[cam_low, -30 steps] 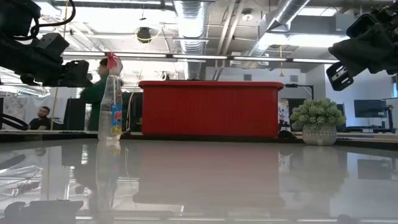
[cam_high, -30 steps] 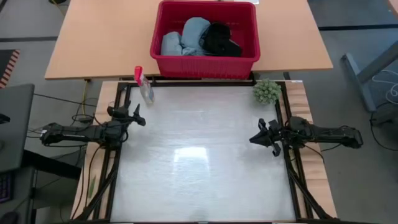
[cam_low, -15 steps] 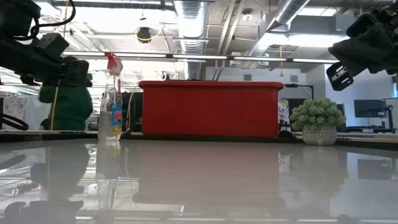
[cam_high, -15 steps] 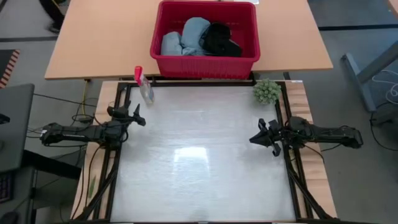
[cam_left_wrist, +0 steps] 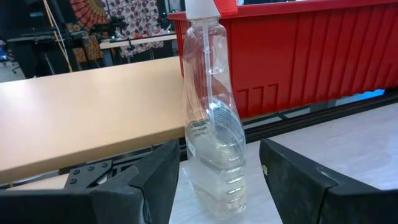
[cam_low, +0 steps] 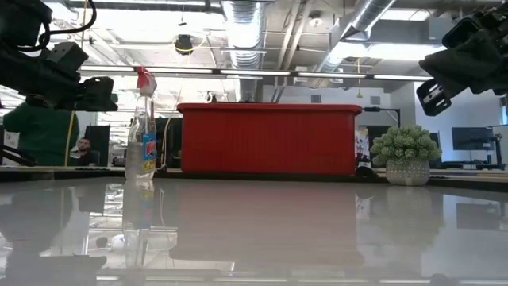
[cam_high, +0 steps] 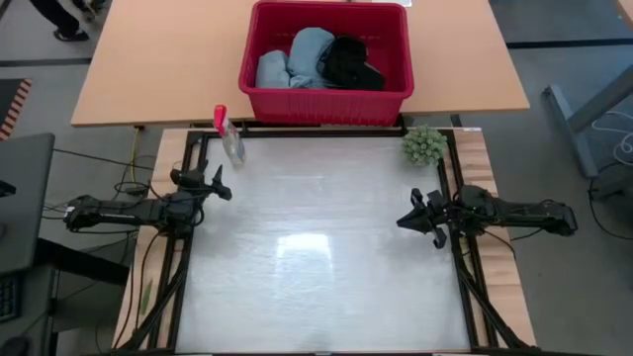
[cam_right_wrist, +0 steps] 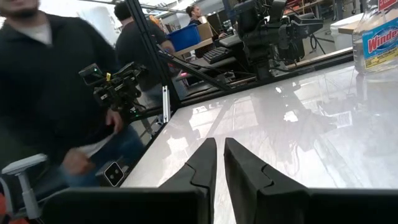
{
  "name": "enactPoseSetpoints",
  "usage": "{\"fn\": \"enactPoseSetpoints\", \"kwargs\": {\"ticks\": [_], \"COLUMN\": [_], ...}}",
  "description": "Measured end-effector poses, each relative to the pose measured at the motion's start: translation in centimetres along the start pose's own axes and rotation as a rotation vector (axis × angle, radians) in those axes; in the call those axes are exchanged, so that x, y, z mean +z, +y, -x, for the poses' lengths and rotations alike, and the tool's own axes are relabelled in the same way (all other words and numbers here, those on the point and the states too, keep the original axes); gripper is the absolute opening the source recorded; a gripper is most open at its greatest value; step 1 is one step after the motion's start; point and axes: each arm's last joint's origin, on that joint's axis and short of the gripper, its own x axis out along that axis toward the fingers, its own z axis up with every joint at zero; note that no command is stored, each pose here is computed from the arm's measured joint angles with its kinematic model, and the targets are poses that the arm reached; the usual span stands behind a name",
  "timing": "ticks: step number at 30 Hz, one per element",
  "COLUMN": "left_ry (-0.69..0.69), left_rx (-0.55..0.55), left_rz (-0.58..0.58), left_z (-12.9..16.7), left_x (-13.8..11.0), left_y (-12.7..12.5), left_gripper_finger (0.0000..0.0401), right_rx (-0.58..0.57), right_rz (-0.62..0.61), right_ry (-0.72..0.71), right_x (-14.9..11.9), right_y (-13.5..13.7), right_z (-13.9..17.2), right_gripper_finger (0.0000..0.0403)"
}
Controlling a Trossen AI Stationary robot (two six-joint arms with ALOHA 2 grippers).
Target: Fold Laundry from Bin
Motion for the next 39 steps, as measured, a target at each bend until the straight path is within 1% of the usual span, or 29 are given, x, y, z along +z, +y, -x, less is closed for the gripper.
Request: {"fn": "enactPoseSetpoints", "kwargs": {"ticks": [16,19,24,26,27,28,31,32,34,36,39], "left_ry": [0.000,0.000,0.001,0.002,0.004,0.009,0.065,0.090,0.126,0.151,0.174], "left_rx": [0.000,0.002,-0.024,-0.032,-0.049,-0.082,-0.251,-0.275,-0.253,-0.236,-0.212], "left_rz": [0.001,-0.012,0.024,0.062,0.115,0.194,0.533,0.651,0.855,1.035,1.210], "left_z": [0.0,0.0,0.0,0.0,0.0,0.0,0.1,0.1,0.0,-0.1,-0.2], "left_x": [0.0,0.0,0.0,0.0,0.1,0.1,0.4,0.4,0.2,0.2,0.1], "left_y": [0.0,0.0,-0.1,-0.1,-0.1,-0.2,-0.8,-0.8,-0.9,-0.9,-0.9], "left_gripper_finger": [0.0212,0.0213,0.0213,0.0213,0.0213,0.0213,0.0213,0.0213,0.0212,0.0212,0.0213], "right_rx": [0.000,0.001,0.000,-0.004,-0.007,-0.012,-0.097,-0.120,-0.166,-0.179,-0.170], "right_rz": [0.000,0.000,0.003,0.035,0.049,0.071,0.244,0.297,0.364,0.402,0.462], "right_ry": [0.000,0.000,0.000,-0.002,-0.003,-0.009,-0.084,-0.144,-0.262,-0.386,-0.538], "right_x": [0.0,0.0,0.0,0.0,0.0,0.1,0.6,1.2,2.2,3.3,4.6], "right_y": [0.0,0.0,0.0,0.0,-0.1,-0.1,-0.3,-0.2,0.0,0.4,1.0], "right_z": [0.0,0.0,0.0,0.0,0.0,0.0,0.1,0.1,0.3,0.7,1.3], "right_gripper_finger": [0.0061,0.0061,0.0061,0.0061,0.0061,0.0061,0.0061,0.0061,0.0061,0.0061,0.0061]}}
